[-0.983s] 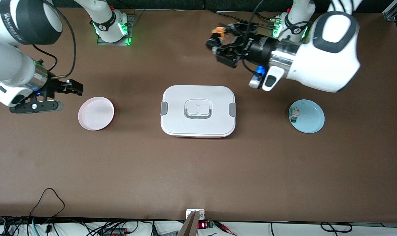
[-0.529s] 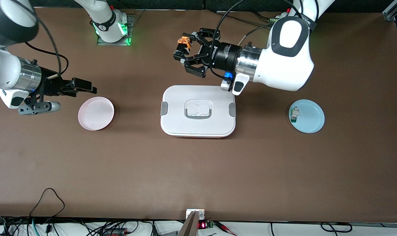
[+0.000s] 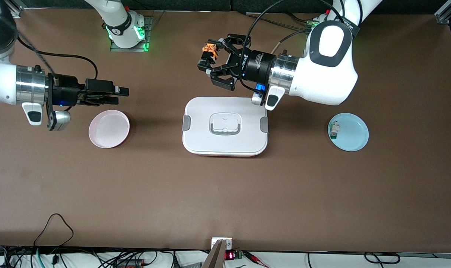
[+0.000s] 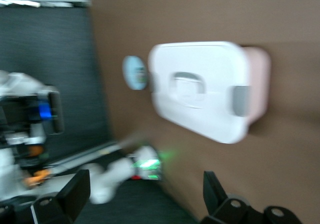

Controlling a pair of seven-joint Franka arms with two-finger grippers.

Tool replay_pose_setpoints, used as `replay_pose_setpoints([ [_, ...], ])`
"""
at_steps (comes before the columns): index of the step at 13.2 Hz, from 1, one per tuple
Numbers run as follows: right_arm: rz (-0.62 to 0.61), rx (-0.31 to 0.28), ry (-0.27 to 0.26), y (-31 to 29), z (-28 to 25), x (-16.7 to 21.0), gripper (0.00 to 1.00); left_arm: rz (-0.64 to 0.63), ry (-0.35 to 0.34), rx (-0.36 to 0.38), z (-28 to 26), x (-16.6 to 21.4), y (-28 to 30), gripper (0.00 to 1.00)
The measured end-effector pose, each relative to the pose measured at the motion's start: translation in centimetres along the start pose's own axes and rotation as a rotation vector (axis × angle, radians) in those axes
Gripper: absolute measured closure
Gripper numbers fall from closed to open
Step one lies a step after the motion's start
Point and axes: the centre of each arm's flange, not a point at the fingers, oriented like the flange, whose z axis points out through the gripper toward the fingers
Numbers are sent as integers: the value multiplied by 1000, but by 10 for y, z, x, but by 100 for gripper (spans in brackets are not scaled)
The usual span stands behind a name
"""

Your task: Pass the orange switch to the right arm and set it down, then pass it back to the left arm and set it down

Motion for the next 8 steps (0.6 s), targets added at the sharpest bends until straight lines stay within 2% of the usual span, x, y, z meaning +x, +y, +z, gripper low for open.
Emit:
replay_pose_setpoints([
  [1, -7, 64, 1, 10, 5, 3, 0, 0, -1, -3, -2, -1, 1, 28],
  [4, -50, 140, 16, 16, 23, 8, 0, -6, -2, -18, -11, -3, 4, 28],
  [8, -117, 287, 19, -23, 48, 3, 0, -8, -3, -22, -14, -3, 5, 28],
])
